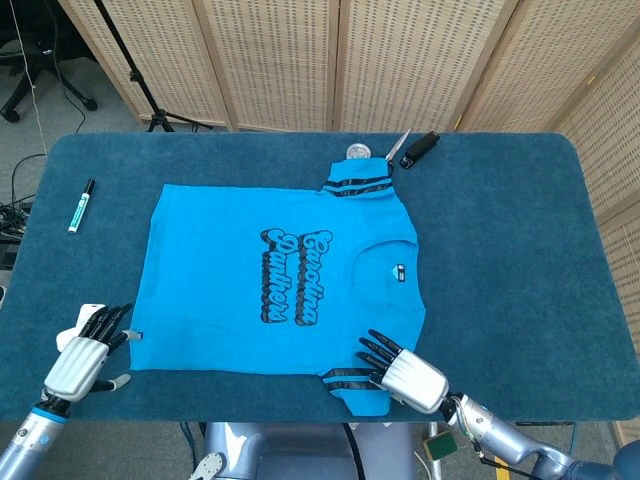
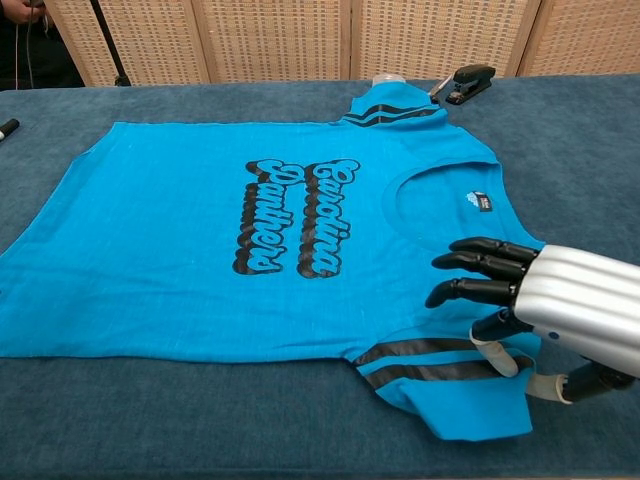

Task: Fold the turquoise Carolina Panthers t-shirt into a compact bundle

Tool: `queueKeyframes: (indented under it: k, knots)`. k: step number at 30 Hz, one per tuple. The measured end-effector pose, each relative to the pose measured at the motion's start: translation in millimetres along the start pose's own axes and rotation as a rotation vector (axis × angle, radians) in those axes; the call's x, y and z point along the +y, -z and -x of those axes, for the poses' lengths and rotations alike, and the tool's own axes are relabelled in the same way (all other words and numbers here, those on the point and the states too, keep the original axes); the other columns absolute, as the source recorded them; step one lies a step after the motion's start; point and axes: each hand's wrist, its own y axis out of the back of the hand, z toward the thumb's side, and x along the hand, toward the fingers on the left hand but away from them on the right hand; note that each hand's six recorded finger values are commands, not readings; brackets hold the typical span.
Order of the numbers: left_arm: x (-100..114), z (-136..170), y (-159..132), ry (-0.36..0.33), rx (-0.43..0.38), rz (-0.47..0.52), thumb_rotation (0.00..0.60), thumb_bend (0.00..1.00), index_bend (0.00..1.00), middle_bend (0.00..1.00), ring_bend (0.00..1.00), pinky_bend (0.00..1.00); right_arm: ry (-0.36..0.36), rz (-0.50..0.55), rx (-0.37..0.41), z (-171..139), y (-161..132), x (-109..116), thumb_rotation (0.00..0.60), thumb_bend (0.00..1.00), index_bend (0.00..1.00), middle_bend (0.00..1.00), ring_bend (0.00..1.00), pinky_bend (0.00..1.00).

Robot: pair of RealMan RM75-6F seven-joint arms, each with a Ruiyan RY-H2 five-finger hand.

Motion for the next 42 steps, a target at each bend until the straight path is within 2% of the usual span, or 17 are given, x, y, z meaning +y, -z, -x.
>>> queueKeyframes:
  k: [15, 23, 31, 42]
  knots:
    - [-15, -9, 3, 0.000, 0.002, 0.022, 0.600, 0.13, 0.39, 0.00, 0.00, 0.00, 0.001, -0.007, -0.007, 0, 2, 0, 0.600, 0.44, 0.64, 0.21, 0.00, 0.00]
    - [-15, -13, 5, 0.004, 0.008, 0.030, 0.600, 0.21, 0.39, 0.00, 0.00, 0.00, 0.001, -0.008, -0.008, 0, 2, 0, 0.600, 0.44, 0.64, 0.21, 0.00, 0.00]
    - [-18, -14, 4, 0.012, 0.010, 0.030, 0.600, 0.22, 0.41, 0.00, 0.00, 0.00, 0.003, -0.008, -0.008, 0, 2, 1, 0.600, 0.44, 0.64, 0.21, 0.00, 0.00]
    - [-20, -18, 2, 0.015, 0.008, 0.040, 0.600, 0.34, 0.44, 0.00, 0.00, 0.00, 0.005, -0.005, -0.011, 0, 2, 2, 0.600, 0.44, 0.64, 0.21, 0.00, 0.00]
